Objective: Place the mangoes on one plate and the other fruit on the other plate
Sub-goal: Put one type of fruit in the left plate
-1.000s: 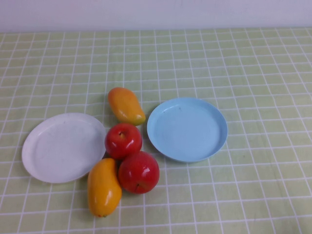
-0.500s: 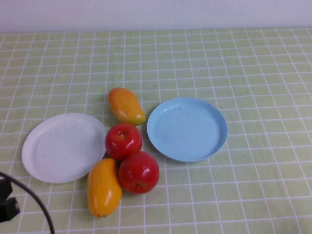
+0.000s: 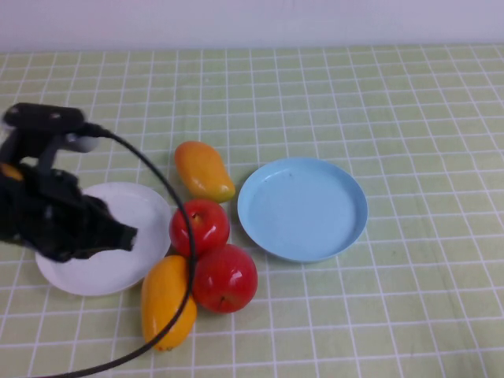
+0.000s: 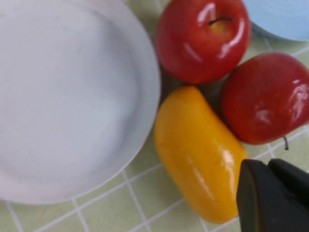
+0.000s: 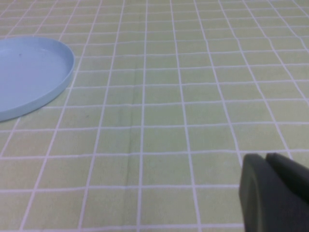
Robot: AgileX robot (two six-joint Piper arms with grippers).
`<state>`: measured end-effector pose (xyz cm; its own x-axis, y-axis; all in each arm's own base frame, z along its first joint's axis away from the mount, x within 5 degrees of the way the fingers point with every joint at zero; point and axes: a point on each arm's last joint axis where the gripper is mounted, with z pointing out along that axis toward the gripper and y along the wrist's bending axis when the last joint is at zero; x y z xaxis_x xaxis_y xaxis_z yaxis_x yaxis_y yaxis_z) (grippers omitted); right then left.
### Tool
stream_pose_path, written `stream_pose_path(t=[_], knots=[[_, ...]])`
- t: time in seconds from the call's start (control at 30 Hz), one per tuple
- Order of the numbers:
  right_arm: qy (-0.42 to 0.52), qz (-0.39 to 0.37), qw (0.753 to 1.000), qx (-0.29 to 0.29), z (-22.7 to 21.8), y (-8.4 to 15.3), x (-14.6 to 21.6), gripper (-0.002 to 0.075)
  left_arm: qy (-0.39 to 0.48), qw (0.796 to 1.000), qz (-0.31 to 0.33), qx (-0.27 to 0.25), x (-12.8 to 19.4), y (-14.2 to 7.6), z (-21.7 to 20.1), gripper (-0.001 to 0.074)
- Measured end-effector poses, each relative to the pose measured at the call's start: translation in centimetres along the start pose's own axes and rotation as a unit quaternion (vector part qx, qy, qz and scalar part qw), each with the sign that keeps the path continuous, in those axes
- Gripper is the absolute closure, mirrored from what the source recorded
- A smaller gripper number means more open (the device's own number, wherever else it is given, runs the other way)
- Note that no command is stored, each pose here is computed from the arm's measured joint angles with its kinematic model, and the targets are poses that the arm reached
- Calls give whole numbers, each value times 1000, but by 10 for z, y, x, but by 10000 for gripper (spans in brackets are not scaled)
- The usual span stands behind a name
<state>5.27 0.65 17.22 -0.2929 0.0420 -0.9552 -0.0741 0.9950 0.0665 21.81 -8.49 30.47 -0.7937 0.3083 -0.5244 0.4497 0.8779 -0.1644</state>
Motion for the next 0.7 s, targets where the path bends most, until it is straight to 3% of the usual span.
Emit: stream_pose_path(t=[0.2, 0.53, 0.6, 0.7], knots=[[0, 0, 1000, 0, 0, 0, 0, 742, 58, 994, 84, 32, -36, -40, 34, 735], [0, 0, 1000, 0, 0, 0, 0, 742, 119, 977, 167, 58, -45, -98, 74, 726], [0, 0, 1000, 0, 0, 0, 0, 742, 133, 973, 180, 60, -43, -100, 77, 686], [0, 0, 1000, 0, 0, 0, 0, 742, 156, 968, 186, 59, -41, -99, 79, 515]])
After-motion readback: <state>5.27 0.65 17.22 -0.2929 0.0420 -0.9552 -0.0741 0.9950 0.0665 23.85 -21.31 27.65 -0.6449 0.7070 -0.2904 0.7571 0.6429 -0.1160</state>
